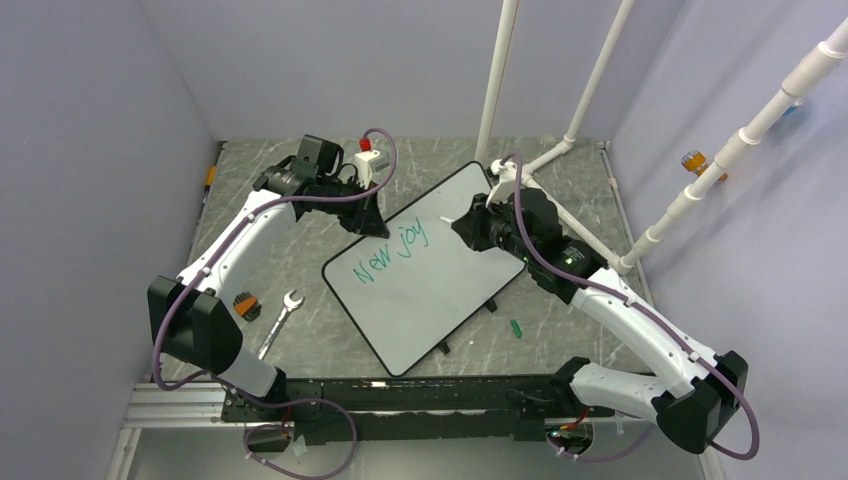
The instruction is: Write a sentence on the whiteboard
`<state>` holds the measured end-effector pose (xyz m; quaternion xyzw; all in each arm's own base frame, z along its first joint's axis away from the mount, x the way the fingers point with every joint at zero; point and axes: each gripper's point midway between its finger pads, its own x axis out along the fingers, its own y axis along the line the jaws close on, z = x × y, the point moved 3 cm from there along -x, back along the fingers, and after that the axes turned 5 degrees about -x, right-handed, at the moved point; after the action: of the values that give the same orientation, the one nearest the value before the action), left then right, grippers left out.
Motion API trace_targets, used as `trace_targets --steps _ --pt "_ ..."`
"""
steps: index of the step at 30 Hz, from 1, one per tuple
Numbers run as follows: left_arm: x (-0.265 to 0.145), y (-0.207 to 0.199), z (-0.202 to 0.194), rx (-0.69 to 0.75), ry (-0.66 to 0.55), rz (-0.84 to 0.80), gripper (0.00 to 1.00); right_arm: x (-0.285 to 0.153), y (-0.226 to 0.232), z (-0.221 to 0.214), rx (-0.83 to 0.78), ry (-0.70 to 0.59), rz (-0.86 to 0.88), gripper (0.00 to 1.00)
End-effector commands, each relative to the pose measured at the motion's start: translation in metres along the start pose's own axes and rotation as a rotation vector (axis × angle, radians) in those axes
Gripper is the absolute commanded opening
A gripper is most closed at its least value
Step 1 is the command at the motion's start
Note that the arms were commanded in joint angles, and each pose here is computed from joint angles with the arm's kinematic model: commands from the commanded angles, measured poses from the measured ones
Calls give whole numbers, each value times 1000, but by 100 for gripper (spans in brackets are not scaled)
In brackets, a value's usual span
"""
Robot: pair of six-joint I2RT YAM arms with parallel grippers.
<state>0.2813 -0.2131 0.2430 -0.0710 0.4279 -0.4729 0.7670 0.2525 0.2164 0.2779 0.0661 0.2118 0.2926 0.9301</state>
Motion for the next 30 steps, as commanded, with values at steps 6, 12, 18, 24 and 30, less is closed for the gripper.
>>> trace_targets --steps 6,12,18,24,30 --pt "7 2 -1 172 9 27 0 9 9 21 4 -62 78 0" --pt "8 2 -1 172 13 27 0 16 9 22 16 -63 90 0" --pt "8 3 -2 170 15 30 0 21 10 25 18 -61 102 0" --pt "8 3 -2 169 18 30 0 26 9 26 23 -64 100 0" --pt "9 3 -2 170 19 30 0 34 6 25 26 -52 92 0"
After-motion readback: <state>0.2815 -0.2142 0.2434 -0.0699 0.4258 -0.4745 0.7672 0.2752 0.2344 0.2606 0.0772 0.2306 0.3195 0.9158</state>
